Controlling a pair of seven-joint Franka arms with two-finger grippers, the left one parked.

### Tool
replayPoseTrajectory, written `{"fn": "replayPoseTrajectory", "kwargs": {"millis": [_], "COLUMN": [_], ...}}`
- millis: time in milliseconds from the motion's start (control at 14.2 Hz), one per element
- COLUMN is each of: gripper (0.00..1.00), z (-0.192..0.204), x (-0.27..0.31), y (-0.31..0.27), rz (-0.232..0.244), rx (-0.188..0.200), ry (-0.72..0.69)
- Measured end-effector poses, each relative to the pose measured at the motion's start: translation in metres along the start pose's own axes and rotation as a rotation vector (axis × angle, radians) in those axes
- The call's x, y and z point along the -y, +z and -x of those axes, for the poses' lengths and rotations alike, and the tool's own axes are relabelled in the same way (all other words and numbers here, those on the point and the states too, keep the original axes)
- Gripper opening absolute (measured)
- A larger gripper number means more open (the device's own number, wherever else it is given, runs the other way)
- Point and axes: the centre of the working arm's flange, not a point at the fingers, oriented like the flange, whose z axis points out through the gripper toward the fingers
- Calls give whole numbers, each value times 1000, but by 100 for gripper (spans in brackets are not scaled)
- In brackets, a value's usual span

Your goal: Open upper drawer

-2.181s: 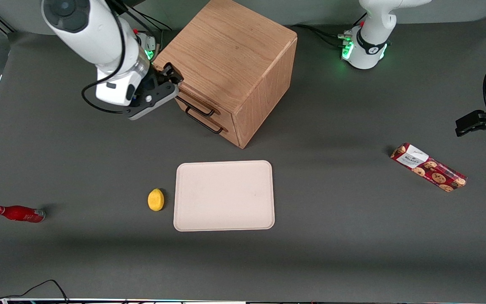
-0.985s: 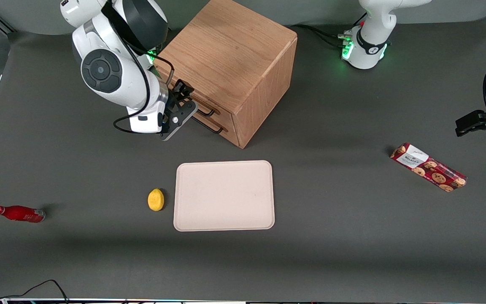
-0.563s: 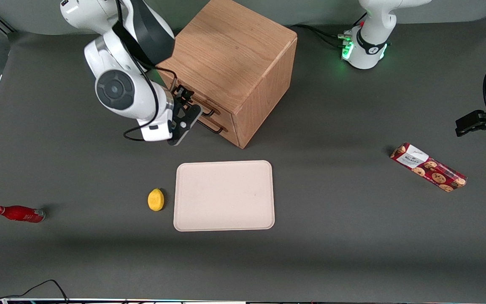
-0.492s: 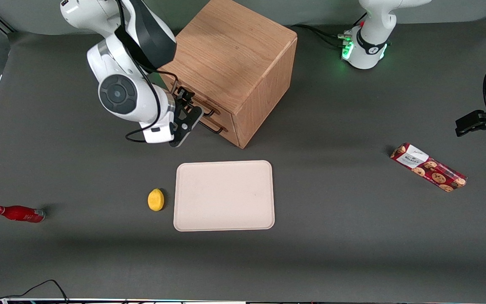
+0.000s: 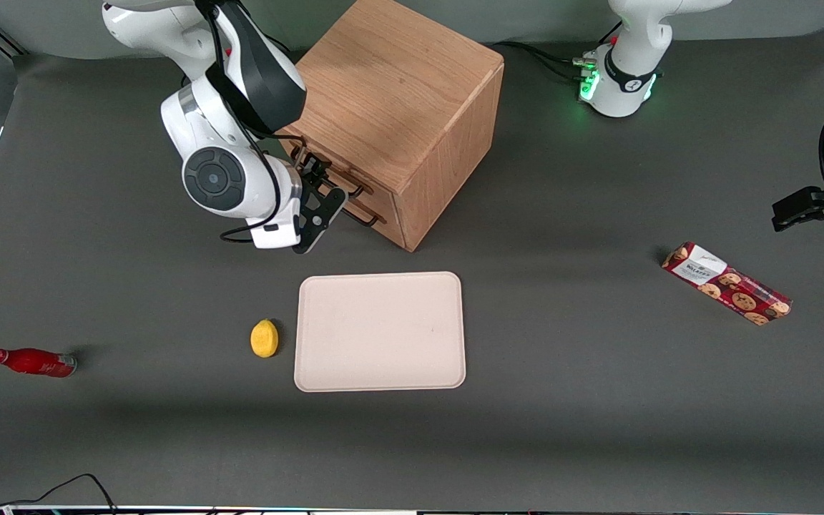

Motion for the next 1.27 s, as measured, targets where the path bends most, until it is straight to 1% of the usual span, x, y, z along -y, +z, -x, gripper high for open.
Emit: {"fn": "replayPoseTrajectory", "kwargs": {"millis": [844, 1055, 1266], "gripper": [100, 100, 100], "z": [-1, 0, -3], "x": [-3, -4, -6], "y": [30, 34, 38], "rz": [-22, -24, -21], "rx": [57, 62, 57], "ry": [-2, -1, -1]}}
